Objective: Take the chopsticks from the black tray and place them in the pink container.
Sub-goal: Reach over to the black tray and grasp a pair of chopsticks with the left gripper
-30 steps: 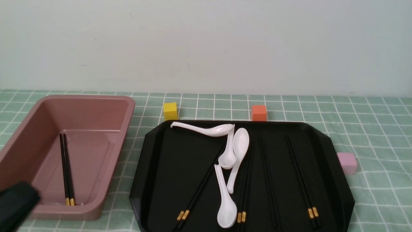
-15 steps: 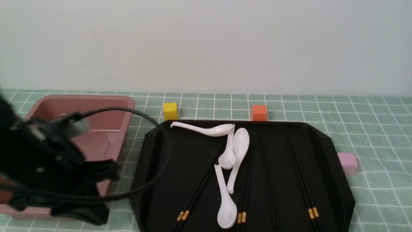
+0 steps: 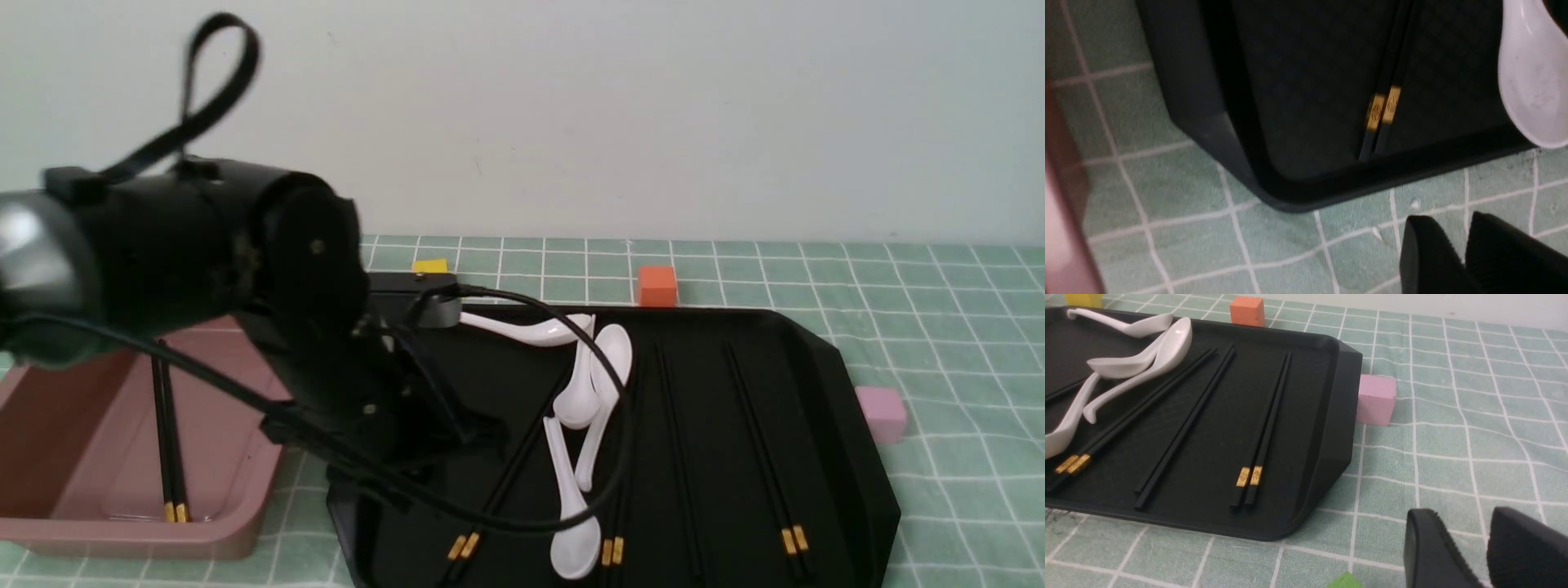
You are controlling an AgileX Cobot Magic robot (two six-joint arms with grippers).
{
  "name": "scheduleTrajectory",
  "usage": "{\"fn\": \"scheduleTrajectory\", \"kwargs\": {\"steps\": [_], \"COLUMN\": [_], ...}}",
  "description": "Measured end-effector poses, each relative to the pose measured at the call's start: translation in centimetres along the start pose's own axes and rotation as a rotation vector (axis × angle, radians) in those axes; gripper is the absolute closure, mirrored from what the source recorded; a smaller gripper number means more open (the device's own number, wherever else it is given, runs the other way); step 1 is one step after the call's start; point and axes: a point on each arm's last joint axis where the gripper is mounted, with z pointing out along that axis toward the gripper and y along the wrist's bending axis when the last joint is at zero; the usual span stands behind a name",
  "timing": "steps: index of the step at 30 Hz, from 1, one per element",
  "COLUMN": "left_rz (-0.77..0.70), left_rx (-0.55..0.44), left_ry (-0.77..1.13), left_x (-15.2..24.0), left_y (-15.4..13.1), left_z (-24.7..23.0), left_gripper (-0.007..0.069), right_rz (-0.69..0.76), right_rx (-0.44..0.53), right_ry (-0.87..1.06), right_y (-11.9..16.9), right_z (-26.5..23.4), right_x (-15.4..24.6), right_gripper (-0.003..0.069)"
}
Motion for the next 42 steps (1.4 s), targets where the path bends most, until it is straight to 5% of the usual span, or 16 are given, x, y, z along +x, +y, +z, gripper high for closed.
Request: {"fn": "scheduleTrajectory", "kwargs": {"steps": [6, 12, 37, 42], "left_rz": [0.032, 0.094, 0.338, 0.331], "left_rx": [-0.032, -0.046, -0.137, -0.131], "left_ry": [-0.006, 0.009, 0.078, 0.08], "left_x": [-1.6, -3.3, -3.8, -3.8], "left_y": [-0.1, -0.3, -1.7, -1.7], "left_z": [3.1, 5.8, 10.4, 10.4], "left_gripper": [0.0273, 0.0251, 0.0253, 0.0362], "right_rz": [0.0, 0.0, 0.0, 0.0], "right_rx": [0.0, 0.0, 0.0, 0.0], "right_ry": [0.0, 0.0, 0.0, 0.0], "right_y": [0.0, 0.0, 0.0, 0.0], "right_z": [0.0, 0.0, 0.0, 0.0], "right_x": [0.0, 0.0, 0.0, 0.0], "right_gripper": [0.0419, 0.0419, 0.0419, 0.0419]}}
